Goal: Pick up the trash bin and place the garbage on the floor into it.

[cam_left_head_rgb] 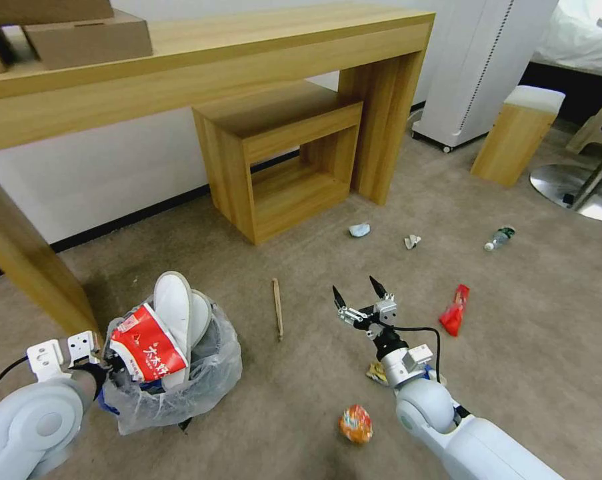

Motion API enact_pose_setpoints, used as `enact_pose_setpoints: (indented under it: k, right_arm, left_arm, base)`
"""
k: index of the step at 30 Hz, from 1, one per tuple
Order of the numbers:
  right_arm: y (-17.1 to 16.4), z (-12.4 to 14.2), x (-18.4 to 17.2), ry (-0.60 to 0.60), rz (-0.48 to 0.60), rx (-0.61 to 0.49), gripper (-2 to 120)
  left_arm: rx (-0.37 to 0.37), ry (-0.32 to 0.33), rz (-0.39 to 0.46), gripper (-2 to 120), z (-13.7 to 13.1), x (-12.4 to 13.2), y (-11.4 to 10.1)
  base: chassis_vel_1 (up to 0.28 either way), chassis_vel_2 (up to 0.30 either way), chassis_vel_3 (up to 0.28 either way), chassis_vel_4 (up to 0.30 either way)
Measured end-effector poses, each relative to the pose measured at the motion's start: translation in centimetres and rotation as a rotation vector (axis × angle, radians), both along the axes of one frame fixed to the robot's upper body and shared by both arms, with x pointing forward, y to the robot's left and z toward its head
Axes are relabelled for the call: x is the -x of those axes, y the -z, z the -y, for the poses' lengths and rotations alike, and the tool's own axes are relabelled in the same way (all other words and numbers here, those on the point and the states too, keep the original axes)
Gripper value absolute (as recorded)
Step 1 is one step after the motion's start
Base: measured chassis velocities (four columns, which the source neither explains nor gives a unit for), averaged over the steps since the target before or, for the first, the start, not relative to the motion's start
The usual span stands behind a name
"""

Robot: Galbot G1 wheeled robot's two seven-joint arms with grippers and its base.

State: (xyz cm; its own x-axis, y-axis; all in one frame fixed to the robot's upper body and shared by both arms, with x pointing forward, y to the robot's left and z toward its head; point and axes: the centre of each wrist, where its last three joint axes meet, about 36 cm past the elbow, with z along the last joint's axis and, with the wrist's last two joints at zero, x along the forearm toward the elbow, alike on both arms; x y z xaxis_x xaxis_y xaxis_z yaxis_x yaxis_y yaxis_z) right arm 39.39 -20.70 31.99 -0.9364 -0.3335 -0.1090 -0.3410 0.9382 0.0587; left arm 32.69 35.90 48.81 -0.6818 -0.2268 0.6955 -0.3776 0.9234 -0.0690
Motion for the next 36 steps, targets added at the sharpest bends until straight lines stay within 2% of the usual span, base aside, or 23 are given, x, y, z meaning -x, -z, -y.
enact_pose_setpoints:
  k: [2,5,6,8,9,10,11,12,13,14,17,26,29,36]
  right_arm:
    - [0.1,-0.1,0.0,0.013,-0.017,0.016,100]
    - [0.1,-0.4,0.8,0.083,-0.144,0.101,100]
    - [0.1,-0.4,0.8,0.083,-0.144,0.101,100]
    - [-0.6,-0.9,1.7,0.155,-0.356,0.147,100]
    - [-1.1,-1.5,2.3,0.193,-0.54,0.136,100]
    - [-1.1,-1.5,2.3,0.193,-0.54,0.136,100]
    - [-1.2,-1.8,2.8,0.192,-0.698,0.11,100]
    - [-1.1,-2.0,3.3,0.181,-0.783,0.098,100]
    - [-0.6,-2.3,4.0,0.165,-0.855,0.097,100]
    - [-0.6,-2.3,4.0,0.165,-0.855,0.097,100]
    - [0.2,-3.4,5.0,0.127,-0.999,0.1,100]
    - [0.5,-4.2,5.8,0.117,-1.117,0.098,100]
    - [0.9,-4.3,6.5,0.122,-1.187,0.099,100]
    - [1.9,-4.7,6.7,0.154,-1.2,0.11,100]
  left_arm:
    - [0.001,0.0,0.0,0,0.0,0.0,0.0]
    - [0.0,-0.004,0.001,0,-0.1,0.1,0.0]
    - [0.0,-0.004,0.001,0,-0.1,0.1,0.0]
    - [-0.002,-0.005,0.0,0,-0.1,0.1,0.0]
    - [-0.004,-0.005,0.0,0,-0.1,0.1,0.0]
    - [-0.004,-0.005,0.0,0,-0.1,0.1,0.0]
    - [-0.006,-0.005,0.001,0,-0.1,0.1,0.0]
    - [-0.006,-0.005,0.0,0,0.0,0.2,0.1]
    - [-0.004,-0.005,-0.001,0,0.0,0.2,0.1]
    - [-0.004,-0.005,-0.001,0,0.0,0.2,0.1]
    - [-0.009,-0.007,-0.006,0,0.0,0.2,0.4]
    - [-0.016,-0.01,-0.015,0,0.0,0.3,0.8]
    - [-0.016,-0.012,-0.021,0,0.0,0.3,1.2]
    - [-0.015,-0.014,-0.025,0,0.0,0.3,1.5]
  base:
    - [0.016,-0.023,-0.039,0.013]
    - [-0.044,0.019,0.027,-0.028]
    - [-0.066,0.013,0.047,-0.053]
    - [-0.069,0.015,0.041,-0.052]
    - [0.0,0.0,0.0,0.0]
    - [0.0,0.0,0.0,0.0]
    - [0.0,0.0,0.0,0.0]
    - [0.0,0.0,0.0,0.0]
    - [0.0,0.0,0.0,0.0]
    - [0.0,0.0,0.0,0.0]
    - [0.0,0.0,0.0,0.0]
    - [0.0,0.0,0.0,0.0]
    - [0.0,0.0,0.0,0.0]
    - [0.0,0.0,0.0,0.0]
